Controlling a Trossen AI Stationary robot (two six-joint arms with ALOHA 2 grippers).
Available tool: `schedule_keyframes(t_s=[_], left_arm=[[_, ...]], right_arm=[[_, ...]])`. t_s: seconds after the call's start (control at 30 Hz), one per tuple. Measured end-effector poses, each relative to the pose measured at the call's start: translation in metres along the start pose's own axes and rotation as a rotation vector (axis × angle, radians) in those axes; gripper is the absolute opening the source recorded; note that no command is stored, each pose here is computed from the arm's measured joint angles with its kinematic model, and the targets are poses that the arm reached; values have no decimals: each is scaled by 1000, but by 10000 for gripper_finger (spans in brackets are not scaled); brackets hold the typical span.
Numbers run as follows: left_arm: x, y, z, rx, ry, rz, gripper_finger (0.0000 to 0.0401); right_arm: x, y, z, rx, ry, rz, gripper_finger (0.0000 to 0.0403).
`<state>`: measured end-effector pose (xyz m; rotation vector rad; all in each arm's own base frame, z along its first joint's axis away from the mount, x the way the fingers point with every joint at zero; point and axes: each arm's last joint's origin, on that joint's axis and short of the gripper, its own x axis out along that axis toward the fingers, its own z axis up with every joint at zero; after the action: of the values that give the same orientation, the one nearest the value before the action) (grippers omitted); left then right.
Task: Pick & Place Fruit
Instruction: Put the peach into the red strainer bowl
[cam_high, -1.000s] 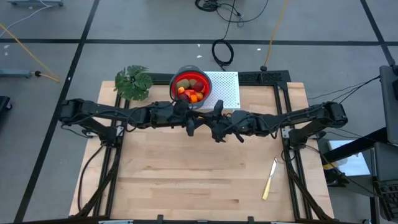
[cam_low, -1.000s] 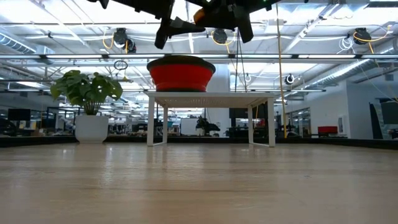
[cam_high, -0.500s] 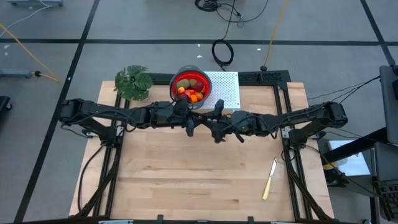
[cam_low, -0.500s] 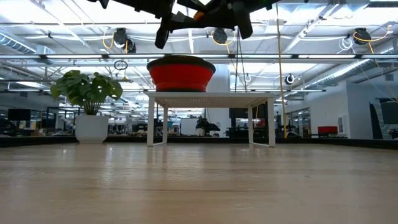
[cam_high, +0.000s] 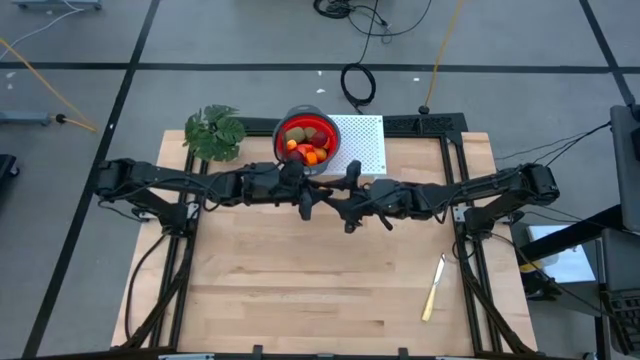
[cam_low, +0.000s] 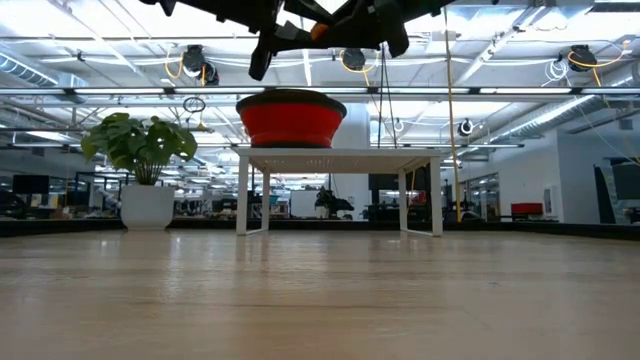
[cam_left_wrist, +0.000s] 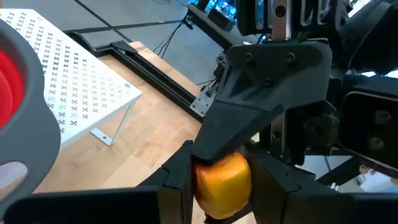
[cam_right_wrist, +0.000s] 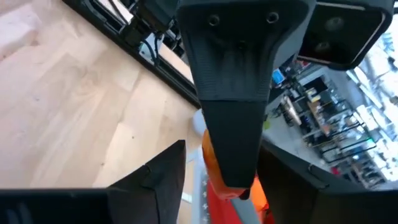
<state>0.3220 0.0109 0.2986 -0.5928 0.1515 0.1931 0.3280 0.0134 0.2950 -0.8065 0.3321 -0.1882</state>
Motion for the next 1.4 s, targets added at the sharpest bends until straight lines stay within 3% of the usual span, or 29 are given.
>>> schedule_keyframes(t_s=[0.2,0.53,0.73,1.0,1.4], left_arm=[[0,2,-4,6,49,14,108],[-3,3,-3,42,59,25,108],[-14,4,12,116,-1,32,108],[-22,18,33,299,-85,115,108],[-36,45,84,435,27,337,108]], right_arm=[[0,1,-5,33,83,-36,197],[-2,6,-18,-17,301,-94,194],[-7,17,-33,76,433,-1,166],[-13,28,-46,256,487,254,97],[-11,27,-51,395,427,482,4]])
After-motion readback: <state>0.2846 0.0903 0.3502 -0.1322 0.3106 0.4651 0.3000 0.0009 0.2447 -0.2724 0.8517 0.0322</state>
